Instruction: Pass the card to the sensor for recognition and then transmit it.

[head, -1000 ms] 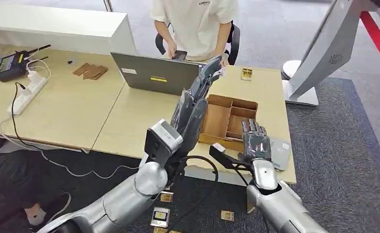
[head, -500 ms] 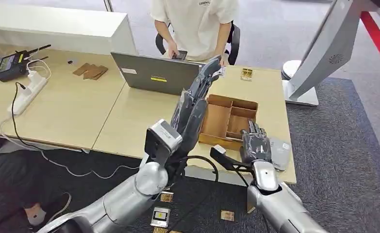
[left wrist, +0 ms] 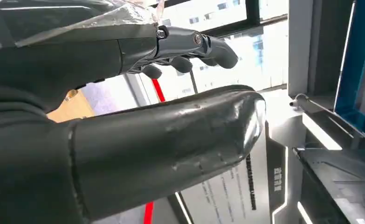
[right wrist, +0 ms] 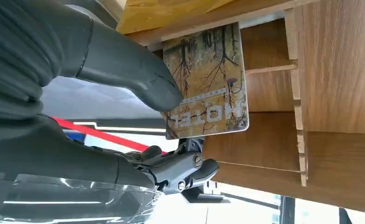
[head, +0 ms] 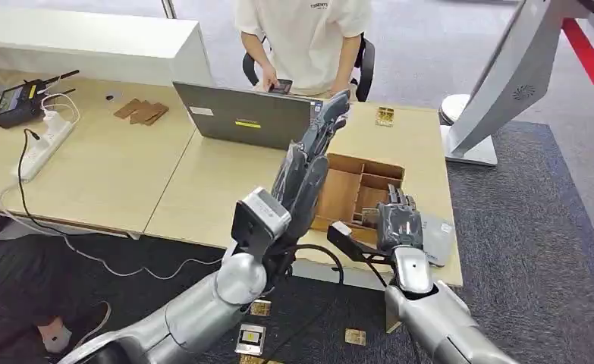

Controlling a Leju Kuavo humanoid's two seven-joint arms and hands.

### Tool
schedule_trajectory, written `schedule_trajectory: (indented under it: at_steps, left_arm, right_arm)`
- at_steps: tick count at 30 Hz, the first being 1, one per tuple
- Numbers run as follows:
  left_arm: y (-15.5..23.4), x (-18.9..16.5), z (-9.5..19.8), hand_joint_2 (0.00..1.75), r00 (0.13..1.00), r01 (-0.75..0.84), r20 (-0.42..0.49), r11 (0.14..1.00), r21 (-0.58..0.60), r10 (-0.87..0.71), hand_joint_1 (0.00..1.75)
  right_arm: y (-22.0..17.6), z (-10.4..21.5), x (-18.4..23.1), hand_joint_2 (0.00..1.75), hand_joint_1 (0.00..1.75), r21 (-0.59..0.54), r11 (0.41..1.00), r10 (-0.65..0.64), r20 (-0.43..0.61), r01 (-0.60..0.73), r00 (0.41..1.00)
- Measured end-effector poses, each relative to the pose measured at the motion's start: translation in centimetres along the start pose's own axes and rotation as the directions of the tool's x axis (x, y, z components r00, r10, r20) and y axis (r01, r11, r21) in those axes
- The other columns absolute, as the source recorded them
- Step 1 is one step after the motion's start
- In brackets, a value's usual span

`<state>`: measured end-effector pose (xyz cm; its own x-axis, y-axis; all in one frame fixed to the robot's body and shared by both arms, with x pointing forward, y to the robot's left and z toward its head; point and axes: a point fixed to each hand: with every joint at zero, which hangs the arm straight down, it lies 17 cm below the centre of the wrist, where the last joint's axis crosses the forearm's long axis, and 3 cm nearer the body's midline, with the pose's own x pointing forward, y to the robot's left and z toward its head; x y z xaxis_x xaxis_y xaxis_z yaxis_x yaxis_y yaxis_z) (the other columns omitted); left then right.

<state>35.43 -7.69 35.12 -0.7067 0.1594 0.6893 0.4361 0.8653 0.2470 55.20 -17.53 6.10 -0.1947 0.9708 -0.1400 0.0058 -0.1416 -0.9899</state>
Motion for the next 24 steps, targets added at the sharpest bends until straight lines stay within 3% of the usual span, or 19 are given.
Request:
schedule_trajectory:
  at_steps: [24]
  left_arm:
    - [-1.1, -0.3, -0.2, 0.00, 1.000, -0.019, -0.005, 1.000, -0.023, 0.019, 0.00]
  right_arm:
    - [-0.2, -0.2, -0.7, 1.75, 1.75, 0.003, 1.000, 0.005, -0.026, -0.005, 1.000]
